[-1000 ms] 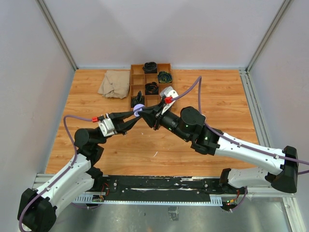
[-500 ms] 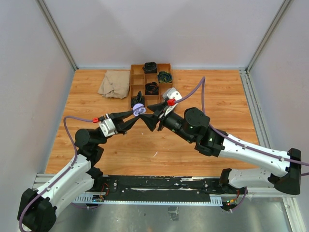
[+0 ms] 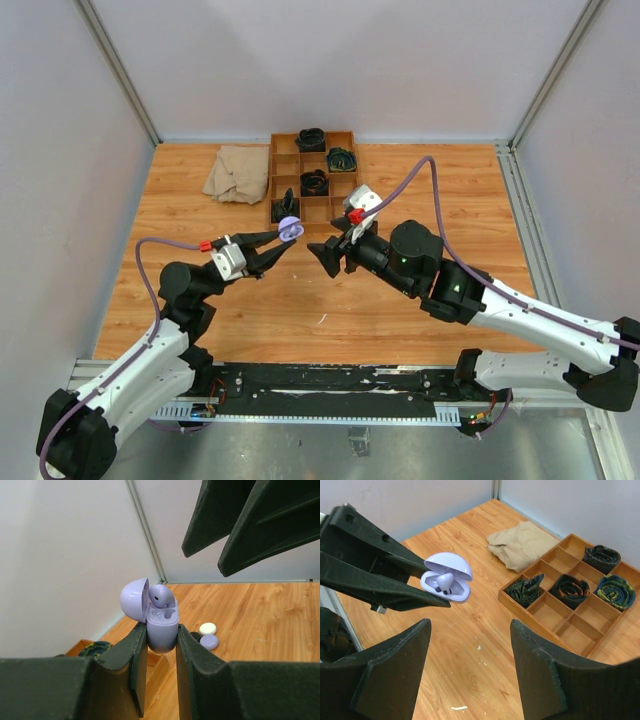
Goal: Insert the wireless bluetooth earbuds into the charging case
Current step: Place the earbud in the charging case, then pick up the earbud from the center of the board.
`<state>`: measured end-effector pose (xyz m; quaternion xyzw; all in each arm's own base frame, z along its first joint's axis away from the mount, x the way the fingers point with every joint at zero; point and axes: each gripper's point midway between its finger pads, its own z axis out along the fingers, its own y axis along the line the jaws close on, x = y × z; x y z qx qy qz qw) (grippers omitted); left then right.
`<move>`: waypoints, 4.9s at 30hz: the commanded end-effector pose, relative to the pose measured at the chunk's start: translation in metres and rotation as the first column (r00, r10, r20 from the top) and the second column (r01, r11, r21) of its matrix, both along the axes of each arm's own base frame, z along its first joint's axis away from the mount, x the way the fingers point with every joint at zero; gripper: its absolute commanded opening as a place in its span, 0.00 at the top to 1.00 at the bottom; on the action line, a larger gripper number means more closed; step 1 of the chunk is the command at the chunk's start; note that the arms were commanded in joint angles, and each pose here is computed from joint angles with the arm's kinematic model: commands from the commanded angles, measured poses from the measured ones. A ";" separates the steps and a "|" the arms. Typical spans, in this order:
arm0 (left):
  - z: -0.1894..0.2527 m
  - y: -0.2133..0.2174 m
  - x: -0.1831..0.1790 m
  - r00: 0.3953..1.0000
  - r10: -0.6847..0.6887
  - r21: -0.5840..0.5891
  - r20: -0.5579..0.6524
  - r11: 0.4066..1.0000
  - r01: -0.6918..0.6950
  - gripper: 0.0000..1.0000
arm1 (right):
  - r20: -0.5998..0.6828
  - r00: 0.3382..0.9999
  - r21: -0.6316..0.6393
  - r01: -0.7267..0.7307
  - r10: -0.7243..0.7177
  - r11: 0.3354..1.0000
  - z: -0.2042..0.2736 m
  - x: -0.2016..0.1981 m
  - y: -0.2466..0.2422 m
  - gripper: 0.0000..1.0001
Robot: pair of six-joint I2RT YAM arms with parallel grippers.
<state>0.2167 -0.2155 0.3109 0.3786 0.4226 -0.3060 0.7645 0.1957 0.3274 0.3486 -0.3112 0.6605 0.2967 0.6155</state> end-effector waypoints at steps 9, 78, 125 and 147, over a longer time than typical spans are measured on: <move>0.002 -0.002 0.004 1.000 -0.002 0.028 0.022 1.000 0.001 1.00 | -0.020 0.999 -0.022 0.046 -0.046 0.999 0.013 0.017 0.012 0.43; 0.001 0.005 0.016 0.997 0.076 0.042 0.004 0.996 -0.076 1.00 | -0.365 0.634 -0.632 0.369 -0.682 0.682 -0.314 0.152 -0.106 0.45; 0.001 0.003 0.015 0.998 0.064 0.044 -0.002 0.997 -0.064 1.00 | -0.484 0.495 -0.670 0.320 -0.722 0.669 -0.328 0.147 -0.113 0.61; 0.001 0.002 0.013 0.999 0.050 0.046 -0.002 0.998 -0.050 1.00 | -0.559 0.470 -0.639 0.279 -0.682 0.716 -0.330 0.129 -0.107 0.85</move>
